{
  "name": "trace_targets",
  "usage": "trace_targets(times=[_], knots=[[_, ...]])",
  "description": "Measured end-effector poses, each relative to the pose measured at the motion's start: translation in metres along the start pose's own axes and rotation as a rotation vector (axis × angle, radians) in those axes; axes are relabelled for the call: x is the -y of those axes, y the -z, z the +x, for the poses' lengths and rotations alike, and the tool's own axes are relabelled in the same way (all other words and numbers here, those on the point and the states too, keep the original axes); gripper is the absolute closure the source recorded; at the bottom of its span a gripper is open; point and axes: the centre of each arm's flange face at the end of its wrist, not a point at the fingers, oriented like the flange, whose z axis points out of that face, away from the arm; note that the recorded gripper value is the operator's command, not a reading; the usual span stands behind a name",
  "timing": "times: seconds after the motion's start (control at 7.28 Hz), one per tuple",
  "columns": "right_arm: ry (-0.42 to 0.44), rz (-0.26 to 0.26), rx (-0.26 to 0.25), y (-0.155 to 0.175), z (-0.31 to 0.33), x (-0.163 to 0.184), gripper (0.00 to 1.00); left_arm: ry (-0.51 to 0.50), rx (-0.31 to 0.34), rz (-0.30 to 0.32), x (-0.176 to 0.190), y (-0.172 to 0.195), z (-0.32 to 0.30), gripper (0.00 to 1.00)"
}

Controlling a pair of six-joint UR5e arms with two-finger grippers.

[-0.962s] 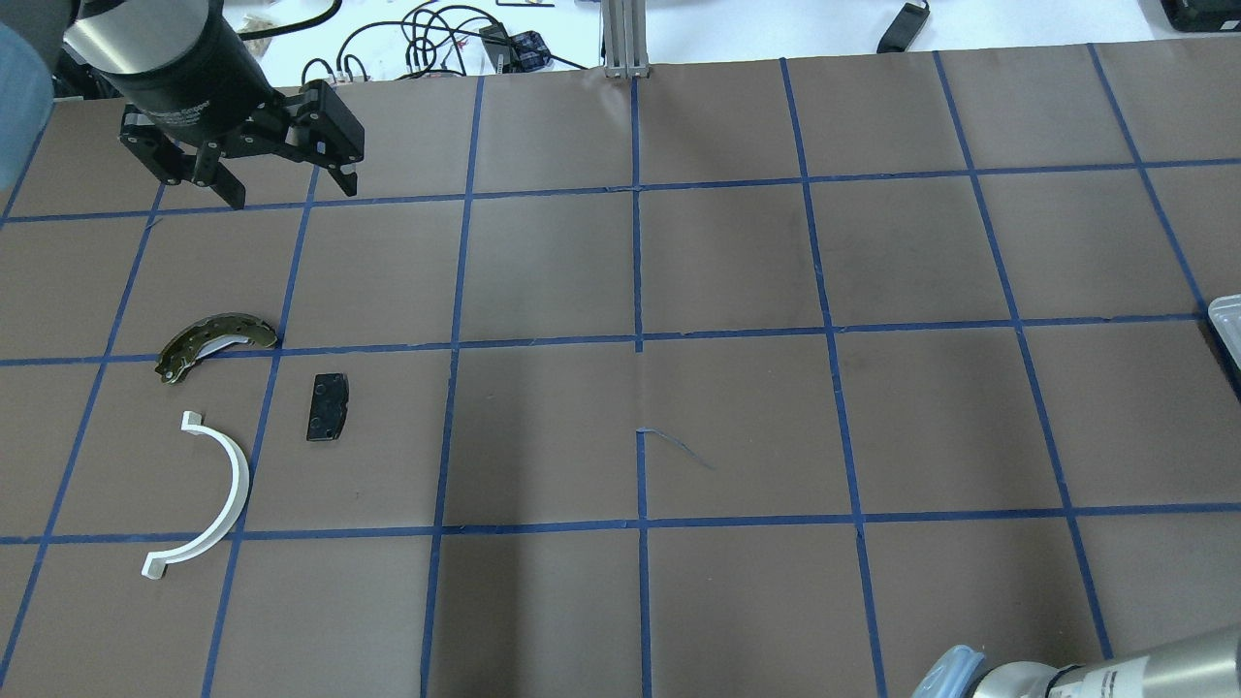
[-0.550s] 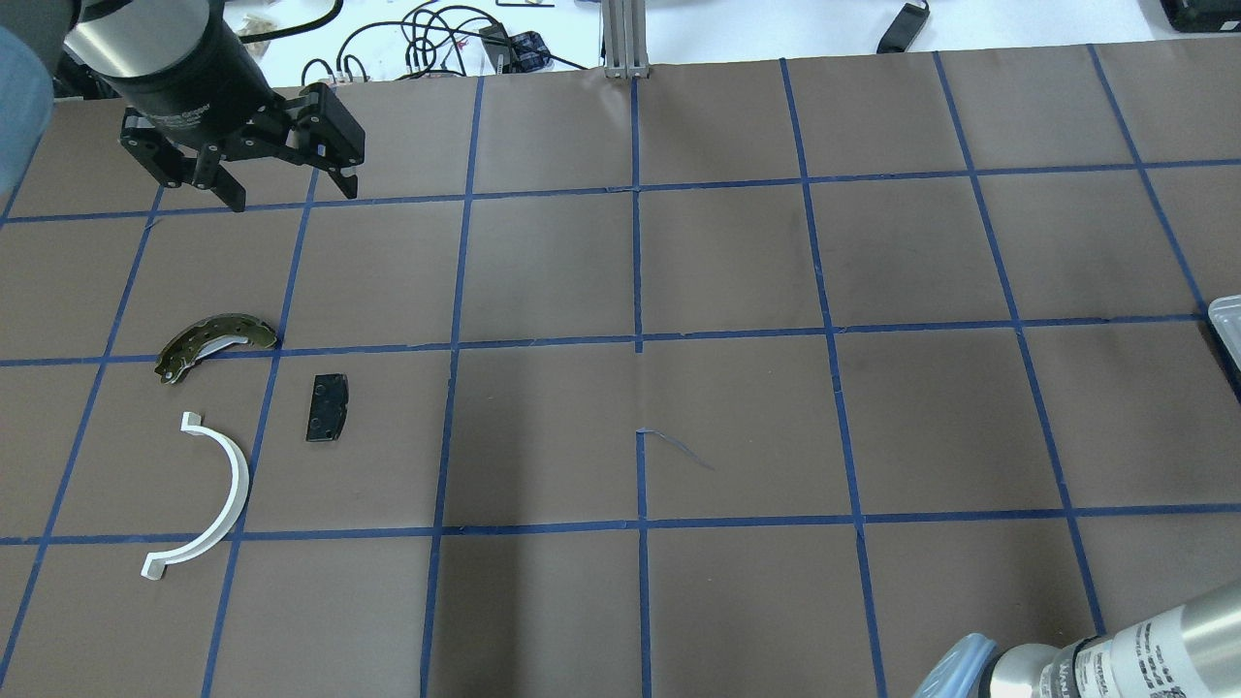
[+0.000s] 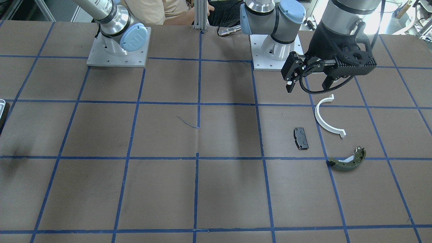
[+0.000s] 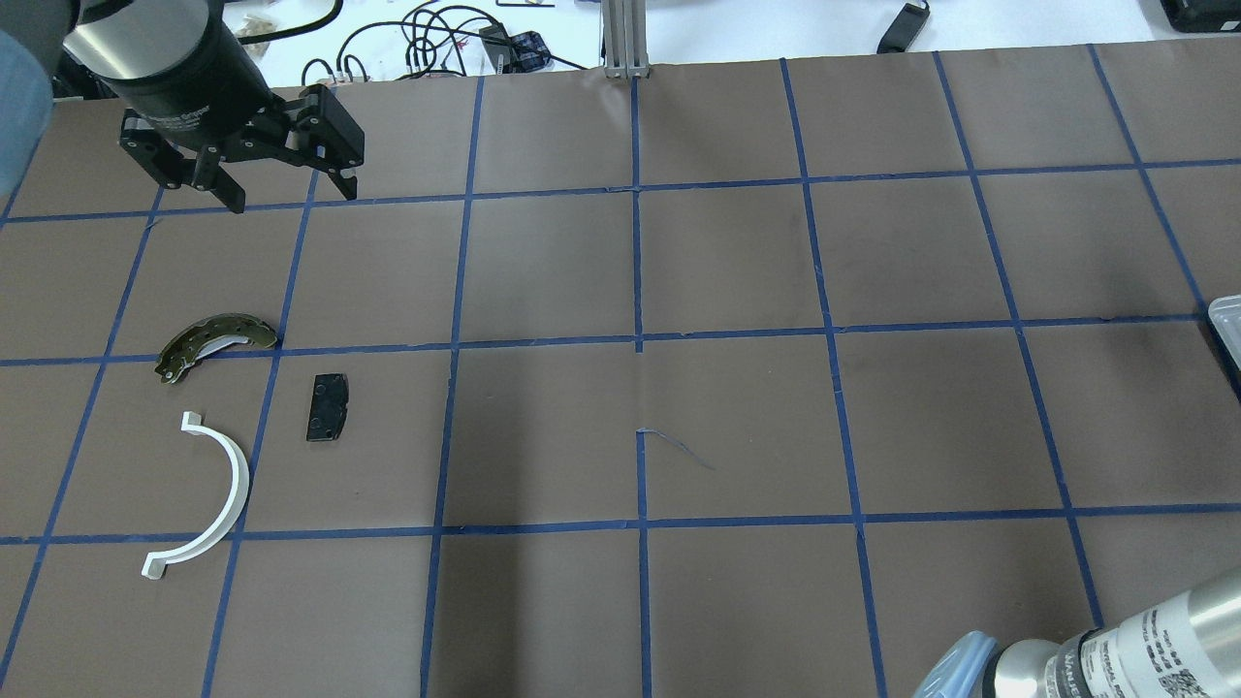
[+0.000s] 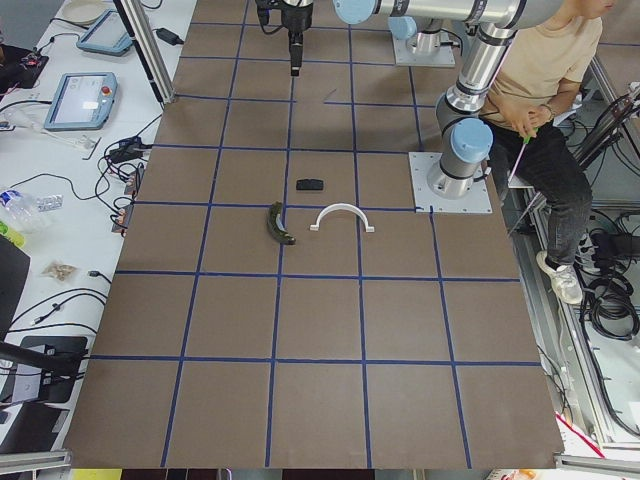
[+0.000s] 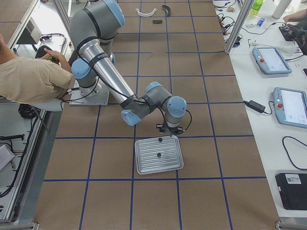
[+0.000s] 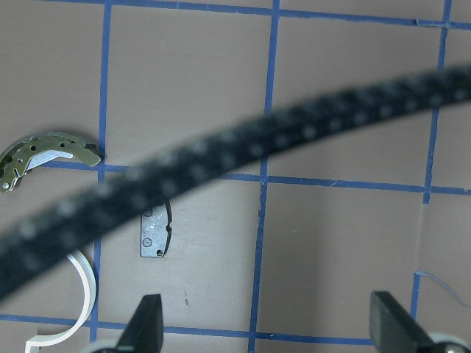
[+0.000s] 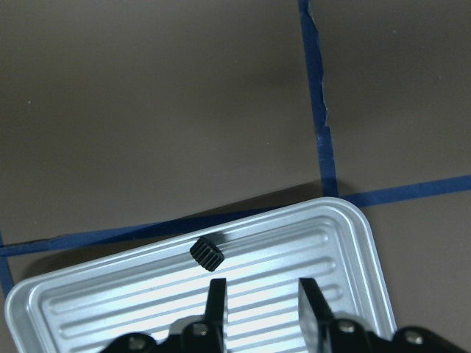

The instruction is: Place bearing gear from tray to pile

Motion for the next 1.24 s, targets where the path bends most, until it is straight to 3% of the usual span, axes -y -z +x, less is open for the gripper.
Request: trace_targets(times=[0.27, 0.69, 1.24], knots=[[0.025, -0.018, -0.005, -0.02, -0.006, 0.003, 0.62, 0.0, 0.0, 0.0, 0.0, 0.0, 0.0, 0.0], [0.014, -0.012, 0.005, -0.041, -0.016, -0.007, 0.51, 0.0, -0.001, 0.0, 0.0, 0.0, 0.0, 0.0], [-0.005, 0.015, 0.038, -0.062, -0.029, -0.015, 0.51, 0.001, -0.001, 0.002, 0.001, 0.001, 0.0, 0.0]])
